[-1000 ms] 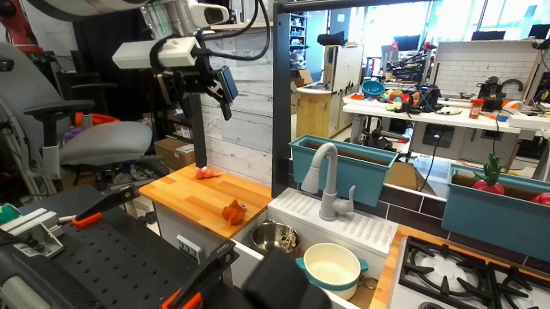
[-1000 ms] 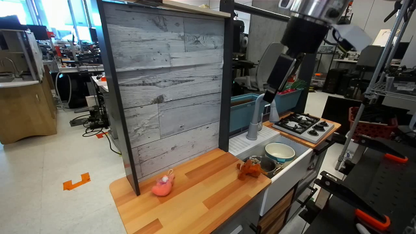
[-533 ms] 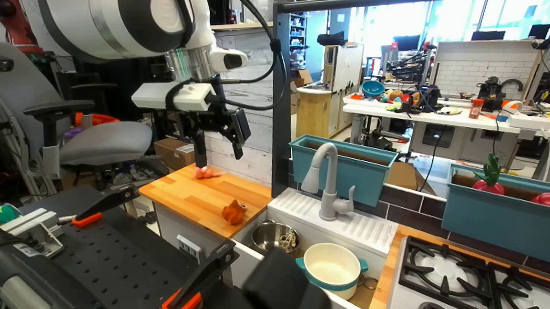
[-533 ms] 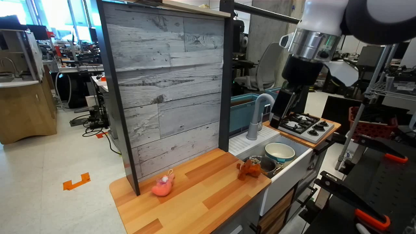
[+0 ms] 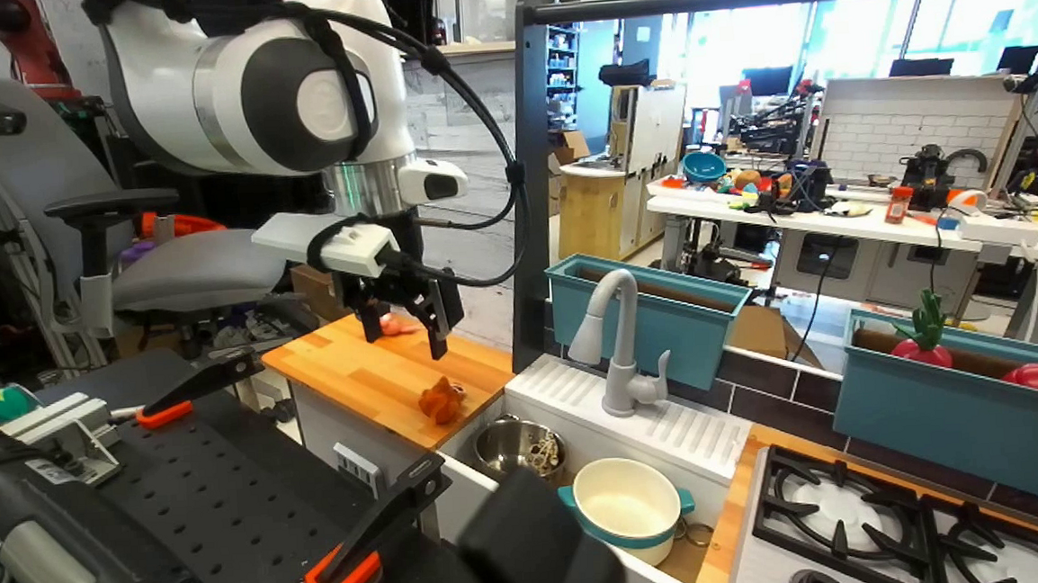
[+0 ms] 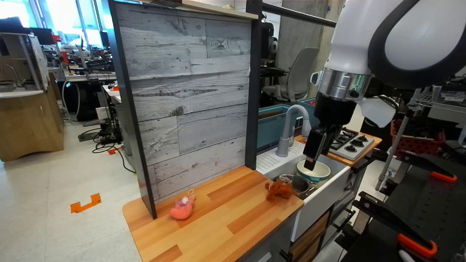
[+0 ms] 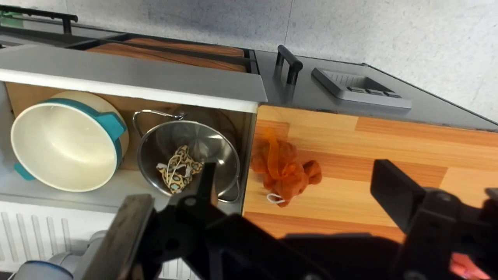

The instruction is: Pick up the animal plush toy on the counter and put it in the pot

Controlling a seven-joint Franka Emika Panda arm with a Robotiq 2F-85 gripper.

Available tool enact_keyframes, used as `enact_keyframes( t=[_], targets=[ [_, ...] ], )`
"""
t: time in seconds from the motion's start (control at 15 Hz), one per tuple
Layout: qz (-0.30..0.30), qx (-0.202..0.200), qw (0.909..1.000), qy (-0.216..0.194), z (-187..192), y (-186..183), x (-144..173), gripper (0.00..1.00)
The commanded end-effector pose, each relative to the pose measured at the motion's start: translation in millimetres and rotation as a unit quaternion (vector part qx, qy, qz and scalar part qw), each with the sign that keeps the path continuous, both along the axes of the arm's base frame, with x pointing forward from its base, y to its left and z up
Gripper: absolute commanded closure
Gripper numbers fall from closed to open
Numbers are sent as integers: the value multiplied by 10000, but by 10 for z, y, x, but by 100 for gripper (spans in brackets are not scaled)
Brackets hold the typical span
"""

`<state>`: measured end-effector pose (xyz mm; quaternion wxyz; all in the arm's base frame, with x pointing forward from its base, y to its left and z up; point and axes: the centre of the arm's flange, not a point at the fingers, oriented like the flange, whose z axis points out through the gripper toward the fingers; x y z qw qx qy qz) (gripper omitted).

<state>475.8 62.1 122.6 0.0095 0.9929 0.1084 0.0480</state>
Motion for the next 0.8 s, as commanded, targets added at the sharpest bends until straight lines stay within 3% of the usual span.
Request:
enact_keyframes(
  t=[0.0,0.47,0.73],
  targets=[
    [-219,187,9996,-49,-221,-66,84,0],
    [-563,588,9951,-561,-412,-232,298,0],
    [-573,541,9957,-488,-649,-257,369,0]
  ],
)
